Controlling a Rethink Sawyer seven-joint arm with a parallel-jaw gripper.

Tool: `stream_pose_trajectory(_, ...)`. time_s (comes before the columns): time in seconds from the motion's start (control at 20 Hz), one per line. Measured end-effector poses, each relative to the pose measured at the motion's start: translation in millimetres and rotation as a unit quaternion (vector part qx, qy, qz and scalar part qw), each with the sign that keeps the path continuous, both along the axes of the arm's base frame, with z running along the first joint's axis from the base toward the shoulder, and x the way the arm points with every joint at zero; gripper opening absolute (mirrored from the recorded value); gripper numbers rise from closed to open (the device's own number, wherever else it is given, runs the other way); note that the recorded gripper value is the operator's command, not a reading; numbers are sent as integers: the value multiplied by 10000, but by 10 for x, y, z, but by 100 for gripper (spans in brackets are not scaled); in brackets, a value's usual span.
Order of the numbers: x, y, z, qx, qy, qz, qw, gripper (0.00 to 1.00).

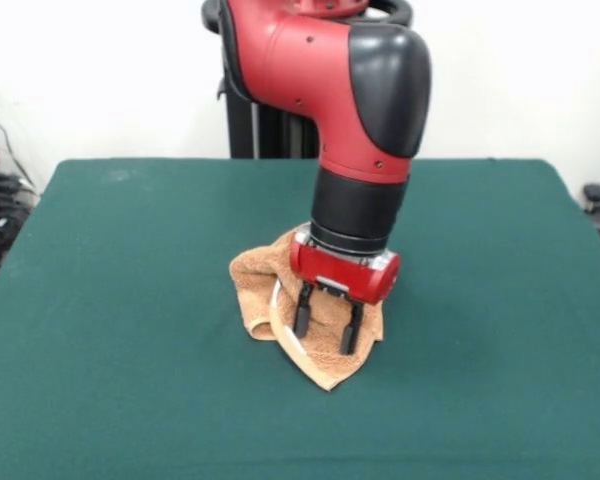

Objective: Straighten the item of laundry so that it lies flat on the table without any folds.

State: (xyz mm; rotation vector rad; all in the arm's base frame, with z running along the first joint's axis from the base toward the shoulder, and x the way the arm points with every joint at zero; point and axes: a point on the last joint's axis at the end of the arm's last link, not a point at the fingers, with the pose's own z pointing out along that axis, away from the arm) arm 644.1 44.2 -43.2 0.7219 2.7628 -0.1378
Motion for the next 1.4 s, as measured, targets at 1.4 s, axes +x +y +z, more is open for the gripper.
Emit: stream_pose_trajectory(1.4,162,-166,-67,333,-235,-277,9988,100)
